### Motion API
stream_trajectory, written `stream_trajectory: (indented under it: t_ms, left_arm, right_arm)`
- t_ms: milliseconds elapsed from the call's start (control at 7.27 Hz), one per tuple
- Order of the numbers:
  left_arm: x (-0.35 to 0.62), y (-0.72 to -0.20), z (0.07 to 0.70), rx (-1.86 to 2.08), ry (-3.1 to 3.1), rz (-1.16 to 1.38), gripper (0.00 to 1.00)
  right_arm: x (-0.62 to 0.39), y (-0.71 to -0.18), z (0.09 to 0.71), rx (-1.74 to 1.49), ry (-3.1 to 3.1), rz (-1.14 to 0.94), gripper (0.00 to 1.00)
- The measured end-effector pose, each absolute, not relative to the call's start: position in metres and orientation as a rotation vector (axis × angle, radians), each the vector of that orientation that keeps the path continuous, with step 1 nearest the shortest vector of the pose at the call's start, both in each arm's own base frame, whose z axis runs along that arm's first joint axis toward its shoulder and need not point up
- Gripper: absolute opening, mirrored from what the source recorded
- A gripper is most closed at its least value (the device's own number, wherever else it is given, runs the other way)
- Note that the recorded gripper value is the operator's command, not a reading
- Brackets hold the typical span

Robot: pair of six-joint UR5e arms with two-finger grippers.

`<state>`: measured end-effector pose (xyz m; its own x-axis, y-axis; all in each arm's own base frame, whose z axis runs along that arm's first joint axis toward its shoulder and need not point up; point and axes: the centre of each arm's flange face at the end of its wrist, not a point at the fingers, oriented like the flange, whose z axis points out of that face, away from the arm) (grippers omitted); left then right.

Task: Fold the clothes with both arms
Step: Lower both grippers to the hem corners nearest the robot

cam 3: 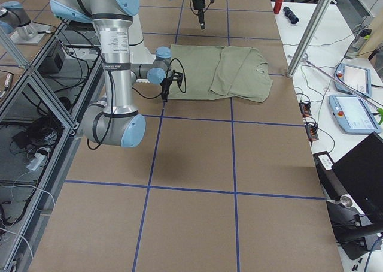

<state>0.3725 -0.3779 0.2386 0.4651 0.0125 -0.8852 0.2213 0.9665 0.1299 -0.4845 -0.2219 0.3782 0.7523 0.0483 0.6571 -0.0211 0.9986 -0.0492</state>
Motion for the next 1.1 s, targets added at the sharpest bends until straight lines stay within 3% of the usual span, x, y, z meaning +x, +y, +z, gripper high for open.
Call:
stream_trajectory:
  t_ms: [688, 1100]
  left_arm:
    - [0.373, -0.378, 0.237, 0.241, 1.086, -0.127, 0.99]
    - [0.373, -0.378, 0.237, 0.242, 1.085, -0.126, 0.99]
  right_arm:
    - [-0.485, -0.218, 0.374, -0.053, -0.732, 0.027, 0.00]
    - [-0.482, -0.217, 0.362, -0.050, -0.757, 0.024, 0.00]
